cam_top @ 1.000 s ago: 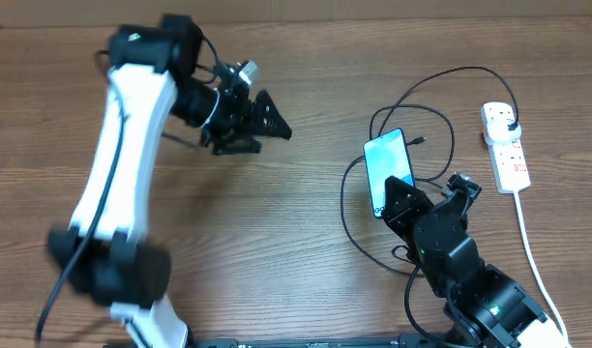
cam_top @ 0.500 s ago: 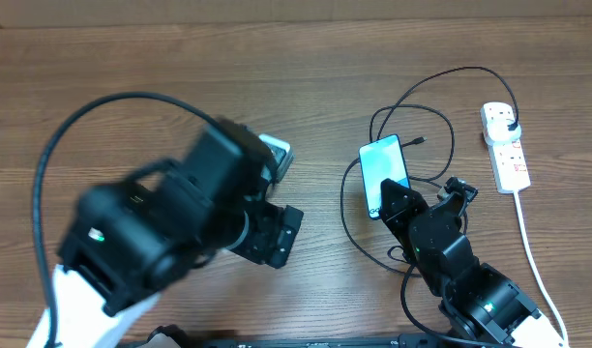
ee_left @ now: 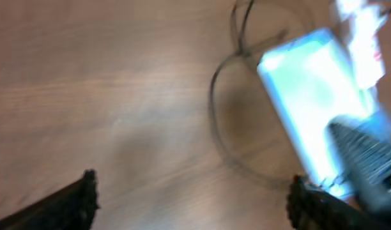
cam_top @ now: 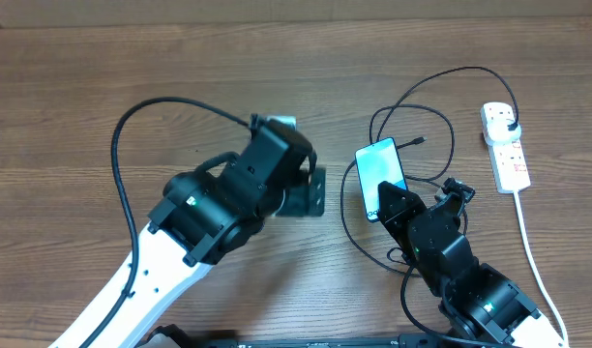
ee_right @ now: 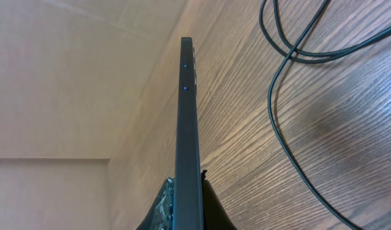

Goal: Plug charger to phone and switch on socket
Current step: 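Swing the left gripper back toward the phone held by the right gripper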

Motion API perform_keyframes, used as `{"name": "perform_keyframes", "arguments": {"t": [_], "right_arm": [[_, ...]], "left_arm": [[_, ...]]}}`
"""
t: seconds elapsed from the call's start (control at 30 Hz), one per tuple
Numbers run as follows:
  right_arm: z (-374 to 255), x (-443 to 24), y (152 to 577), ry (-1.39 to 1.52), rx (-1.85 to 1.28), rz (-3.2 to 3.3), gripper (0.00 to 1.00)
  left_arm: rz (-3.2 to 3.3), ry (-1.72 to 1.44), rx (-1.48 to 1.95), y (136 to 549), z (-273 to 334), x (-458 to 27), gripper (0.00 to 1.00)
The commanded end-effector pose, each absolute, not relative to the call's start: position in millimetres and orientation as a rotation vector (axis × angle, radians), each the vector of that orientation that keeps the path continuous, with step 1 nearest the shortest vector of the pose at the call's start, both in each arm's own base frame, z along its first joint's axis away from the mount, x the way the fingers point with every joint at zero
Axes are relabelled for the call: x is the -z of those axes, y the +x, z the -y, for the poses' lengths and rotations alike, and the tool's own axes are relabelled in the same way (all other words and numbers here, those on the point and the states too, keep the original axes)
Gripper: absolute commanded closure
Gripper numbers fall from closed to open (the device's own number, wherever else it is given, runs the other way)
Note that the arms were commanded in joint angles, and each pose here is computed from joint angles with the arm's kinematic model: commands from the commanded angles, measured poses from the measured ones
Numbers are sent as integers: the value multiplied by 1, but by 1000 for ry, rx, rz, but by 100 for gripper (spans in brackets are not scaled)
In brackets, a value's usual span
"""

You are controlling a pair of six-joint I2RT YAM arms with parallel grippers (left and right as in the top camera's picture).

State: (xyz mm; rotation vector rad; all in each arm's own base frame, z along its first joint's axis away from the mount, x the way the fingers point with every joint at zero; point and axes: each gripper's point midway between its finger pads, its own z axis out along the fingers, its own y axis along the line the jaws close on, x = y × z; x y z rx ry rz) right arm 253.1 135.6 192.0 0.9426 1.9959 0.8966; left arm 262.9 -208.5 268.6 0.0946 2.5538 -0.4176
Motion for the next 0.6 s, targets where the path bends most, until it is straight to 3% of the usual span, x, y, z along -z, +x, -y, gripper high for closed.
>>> {"name": "perform_keyframes", "arguments": {"t": [0.0, 0.23, 0.57], "right_arm": [[-135, -201, 255, 947, -923, -1964, 96], [-135, -201, 255, 947, -922, -1969, 96], [-135, -200, 254, 947, -918, -1972, 96]], "left_arm": [[-2441, 7, 434, 284, 205, -289, 0], [-2405, -86, 365, 296, 188, -291, 0], [-2530, -151, 595, 285, 151, -273, 0]]}}
